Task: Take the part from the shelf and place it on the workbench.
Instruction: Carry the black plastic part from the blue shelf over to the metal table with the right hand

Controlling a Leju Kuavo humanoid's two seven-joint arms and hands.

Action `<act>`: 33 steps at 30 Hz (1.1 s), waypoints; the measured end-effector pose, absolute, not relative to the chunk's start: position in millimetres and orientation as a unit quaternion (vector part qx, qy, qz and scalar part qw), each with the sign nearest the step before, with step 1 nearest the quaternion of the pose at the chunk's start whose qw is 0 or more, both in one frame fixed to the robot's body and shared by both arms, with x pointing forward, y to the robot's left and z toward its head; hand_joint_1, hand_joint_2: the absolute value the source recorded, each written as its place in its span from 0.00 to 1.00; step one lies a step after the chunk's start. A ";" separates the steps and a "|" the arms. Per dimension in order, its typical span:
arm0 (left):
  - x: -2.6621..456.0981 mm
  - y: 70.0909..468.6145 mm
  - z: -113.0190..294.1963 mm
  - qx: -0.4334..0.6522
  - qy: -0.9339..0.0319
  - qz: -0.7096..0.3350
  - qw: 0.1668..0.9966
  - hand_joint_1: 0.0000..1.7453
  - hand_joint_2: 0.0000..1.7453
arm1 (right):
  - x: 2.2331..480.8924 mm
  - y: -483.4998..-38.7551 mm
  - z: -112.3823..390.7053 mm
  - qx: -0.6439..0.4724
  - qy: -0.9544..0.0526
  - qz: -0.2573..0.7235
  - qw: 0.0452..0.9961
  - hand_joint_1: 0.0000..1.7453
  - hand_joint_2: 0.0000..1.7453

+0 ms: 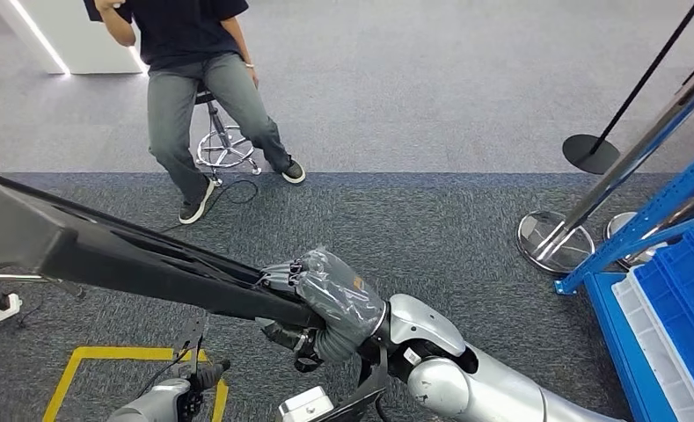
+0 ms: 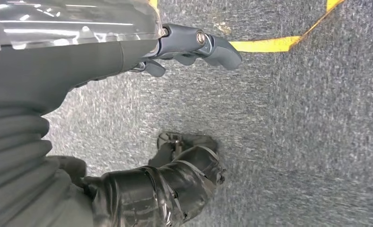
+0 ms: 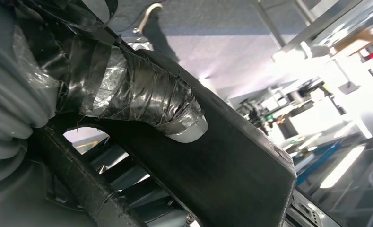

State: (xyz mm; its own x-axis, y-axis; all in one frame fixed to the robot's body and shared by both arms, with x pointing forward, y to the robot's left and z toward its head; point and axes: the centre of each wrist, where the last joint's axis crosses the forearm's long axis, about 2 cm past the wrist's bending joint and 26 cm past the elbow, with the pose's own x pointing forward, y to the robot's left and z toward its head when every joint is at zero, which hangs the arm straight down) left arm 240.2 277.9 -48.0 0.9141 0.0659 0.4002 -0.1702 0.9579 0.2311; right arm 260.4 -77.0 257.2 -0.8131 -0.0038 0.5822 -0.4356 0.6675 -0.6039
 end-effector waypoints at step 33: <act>243.3 275.3 -46.1 0.129 -0.198 0.074 0.969 0.00 1.00 | 258.5 -78.7 256.1 0.135 -0.866 0.397 0.273 1.00 1.00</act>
State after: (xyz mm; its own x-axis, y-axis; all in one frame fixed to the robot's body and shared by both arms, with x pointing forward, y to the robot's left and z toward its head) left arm 243.3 275.3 -46.1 0.9108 0.0925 0.4024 -0.1945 0.9558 0.2206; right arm 258.5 -78.7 256.1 -0.8138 -0.0172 0.5809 -0.4516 0.6479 -0.6135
